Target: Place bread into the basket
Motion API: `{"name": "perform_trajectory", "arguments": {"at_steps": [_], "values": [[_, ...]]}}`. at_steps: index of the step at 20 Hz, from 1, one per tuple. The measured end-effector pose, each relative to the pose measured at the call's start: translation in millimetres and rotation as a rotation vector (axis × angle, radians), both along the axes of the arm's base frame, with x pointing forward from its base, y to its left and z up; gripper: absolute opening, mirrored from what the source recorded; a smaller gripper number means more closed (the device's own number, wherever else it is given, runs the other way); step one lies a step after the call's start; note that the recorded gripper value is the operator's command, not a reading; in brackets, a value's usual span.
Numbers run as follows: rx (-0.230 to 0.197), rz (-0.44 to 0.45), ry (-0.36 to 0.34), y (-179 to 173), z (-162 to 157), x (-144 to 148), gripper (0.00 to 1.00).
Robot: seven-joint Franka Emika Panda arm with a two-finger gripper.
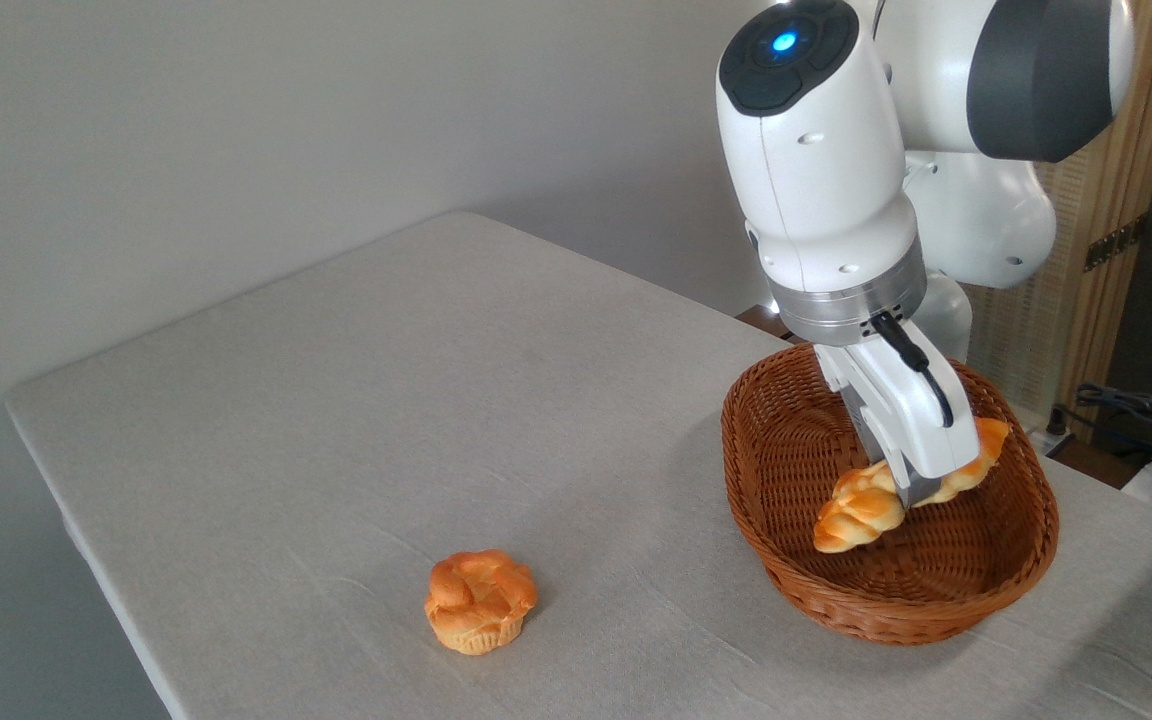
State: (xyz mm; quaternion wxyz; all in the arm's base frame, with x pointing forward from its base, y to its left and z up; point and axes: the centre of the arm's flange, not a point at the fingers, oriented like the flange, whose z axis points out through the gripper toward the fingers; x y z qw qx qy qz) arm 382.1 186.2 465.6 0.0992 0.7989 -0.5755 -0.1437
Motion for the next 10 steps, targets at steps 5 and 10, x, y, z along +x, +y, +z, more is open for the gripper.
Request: {"name": "perform_trajectory", "arguments": {"at_steps": [5,10], "values": [[-0.013,0.001,-0.005,-4,0,2,1.00],[-0.038,0.015,-0.090,-10,40,18,1.00]]}}
